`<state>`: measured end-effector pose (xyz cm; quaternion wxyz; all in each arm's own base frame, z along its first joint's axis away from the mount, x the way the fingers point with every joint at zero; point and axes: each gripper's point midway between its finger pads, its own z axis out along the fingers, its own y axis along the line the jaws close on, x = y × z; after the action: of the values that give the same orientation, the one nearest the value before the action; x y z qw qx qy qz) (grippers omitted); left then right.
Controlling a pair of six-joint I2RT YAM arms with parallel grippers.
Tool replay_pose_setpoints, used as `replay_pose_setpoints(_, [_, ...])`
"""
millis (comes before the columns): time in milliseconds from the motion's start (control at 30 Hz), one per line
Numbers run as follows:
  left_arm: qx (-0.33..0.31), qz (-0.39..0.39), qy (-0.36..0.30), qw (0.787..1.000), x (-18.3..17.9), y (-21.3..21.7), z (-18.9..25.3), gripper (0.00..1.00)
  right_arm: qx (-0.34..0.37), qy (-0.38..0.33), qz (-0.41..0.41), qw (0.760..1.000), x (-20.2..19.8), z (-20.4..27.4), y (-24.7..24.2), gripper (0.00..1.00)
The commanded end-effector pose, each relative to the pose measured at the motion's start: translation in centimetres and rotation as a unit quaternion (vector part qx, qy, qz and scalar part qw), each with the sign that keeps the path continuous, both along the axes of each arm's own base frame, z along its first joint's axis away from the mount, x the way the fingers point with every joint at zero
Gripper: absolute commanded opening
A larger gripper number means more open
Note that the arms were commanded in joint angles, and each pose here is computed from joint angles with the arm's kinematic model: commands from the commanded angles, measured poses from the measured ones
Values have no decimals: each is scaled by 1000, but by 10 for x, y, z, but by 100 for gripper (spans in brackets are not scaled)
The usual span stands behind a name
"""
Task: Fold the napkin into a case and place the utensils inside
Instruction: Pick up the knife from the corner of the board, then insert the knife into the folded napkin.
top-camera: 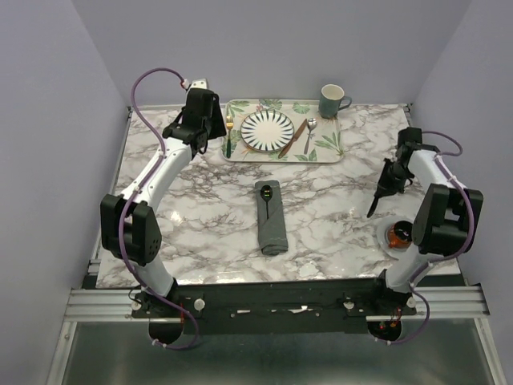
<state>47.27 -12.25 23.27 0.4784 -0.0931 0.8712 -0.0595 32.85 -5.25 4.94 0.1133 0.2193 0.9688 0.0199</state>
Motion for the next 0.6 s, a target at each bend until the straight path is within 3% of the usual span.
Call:
replay_pose_setpoints(0, [-36, -14, 14, 999, -6, -10, -15, 65, 35, -80, 89, 992, 11, 52, 65, 0])
replay_pose_setpoints(300, [-47, -14, 16, 999, -18, -6, -25, 65, 39, -191, 254, 948, 45, 110, 219, 1])
replay_pose_setpoints(567, [-49, -5, 15, 999, -26, -1, -31, 65, 40, -200, 278, 939, 54, 108, 299, 0])
